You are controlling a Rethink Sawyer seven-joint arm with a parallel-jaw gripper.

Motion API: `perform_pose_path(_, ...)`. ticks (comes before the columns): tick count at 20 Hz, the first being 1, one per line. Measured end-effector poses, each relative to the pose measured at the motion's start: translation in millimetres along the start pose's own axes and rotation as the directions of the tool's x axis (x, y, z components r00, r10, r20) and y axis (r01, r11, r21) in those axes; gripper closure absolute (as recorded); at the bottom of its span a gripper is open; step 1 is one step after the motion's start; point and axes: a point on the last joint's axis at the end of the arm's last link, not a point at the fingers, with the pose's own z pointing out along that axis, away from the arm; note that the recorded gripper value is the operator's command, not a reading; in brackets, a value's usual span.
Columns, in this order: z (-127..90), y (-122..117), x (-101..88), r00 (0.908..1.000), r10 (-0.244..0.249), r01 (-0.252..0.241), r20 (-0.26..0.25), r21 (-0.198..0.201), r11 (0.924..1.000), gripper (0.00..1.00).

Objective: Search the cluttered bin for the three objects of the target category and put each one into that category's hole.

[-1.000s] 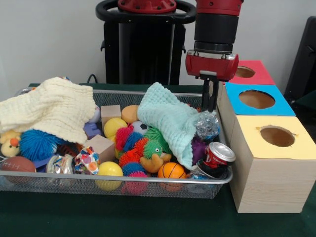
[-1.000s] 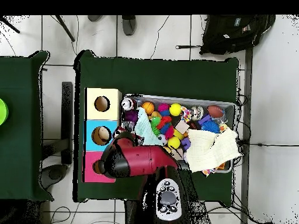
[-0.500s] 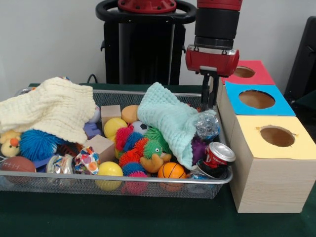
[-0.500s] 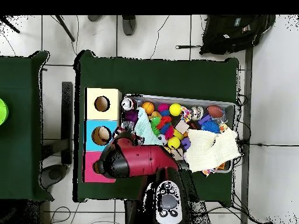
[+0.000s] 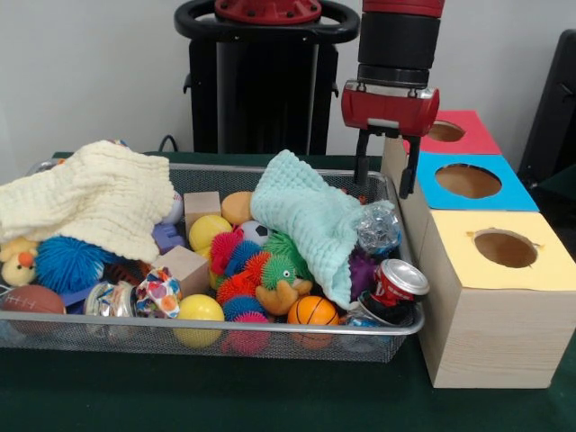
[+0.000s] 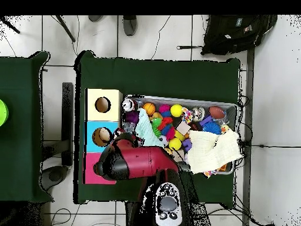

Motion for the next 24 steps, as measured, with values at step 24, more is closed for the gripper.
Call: perform_pose_path(24, 43, -8, 15.9, 0.9999, 0.011, -0.011, 0.008, 0.016, 0.9998, 0.00)
